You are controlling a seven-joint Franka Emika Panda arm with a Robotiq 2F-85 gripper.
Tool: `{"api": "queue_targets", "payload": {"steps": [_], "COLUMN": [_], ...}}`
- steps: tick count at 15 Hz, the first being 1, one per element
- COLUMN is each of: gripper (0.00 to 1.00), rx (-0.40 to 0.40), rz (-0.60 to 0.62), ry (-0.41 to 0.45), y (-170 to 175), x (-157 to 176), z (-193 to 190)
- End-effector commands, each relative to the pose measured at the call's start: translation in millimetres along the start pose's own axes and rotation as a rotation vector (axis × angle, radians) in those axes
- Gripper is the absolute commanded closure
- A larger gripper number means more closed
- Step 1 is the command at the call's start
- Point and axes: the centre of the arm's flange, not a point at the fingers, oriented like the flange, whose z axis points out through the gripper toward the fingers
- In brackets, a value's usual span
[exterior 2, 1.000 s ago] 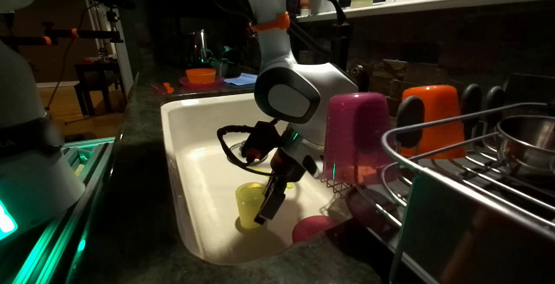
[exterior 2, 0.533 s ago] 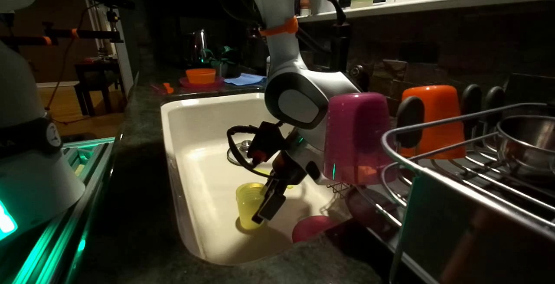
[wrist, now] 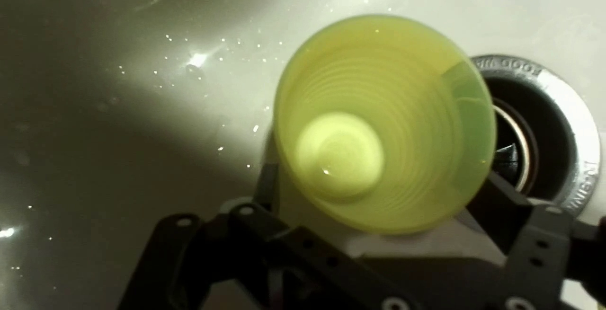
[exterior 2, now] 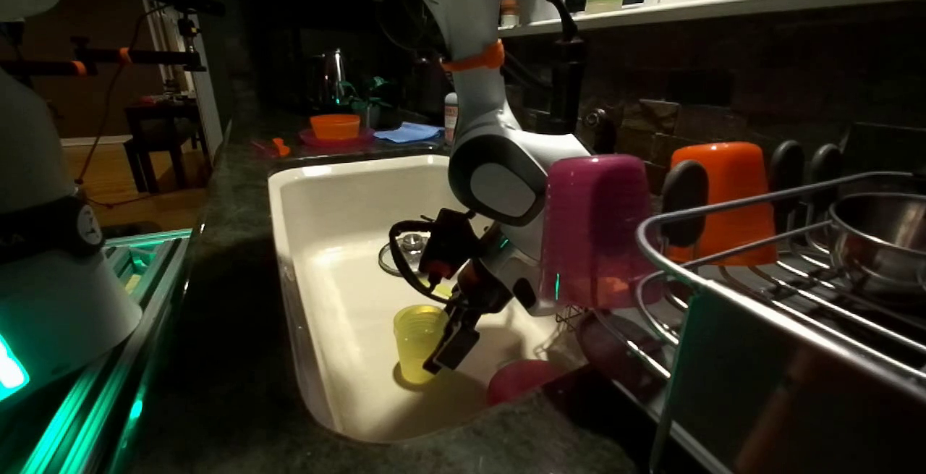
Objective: Put the yellow cup inside the drying rack
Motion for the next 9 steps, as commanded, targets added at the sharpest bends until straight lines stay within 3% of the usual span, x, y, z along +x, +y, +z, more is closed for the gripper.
{"api": "queue_targets", "payload": {"steps": [1,5,7,9], "gripper": [0.00,0.00,0.12,0.34], "rx": [0.035,0.034,0.034,0.034], "rz": [-0.012,-0.017,-0.021,-0.023], "ry": [-0.032,-0.037,-0.041,-0.045], "y": [-3.7,-5.0,-5.3,-5.5], "x": [7.1,8.5,9.2,9.4], "z": [6.6,9.2,10.6,11.9]}}
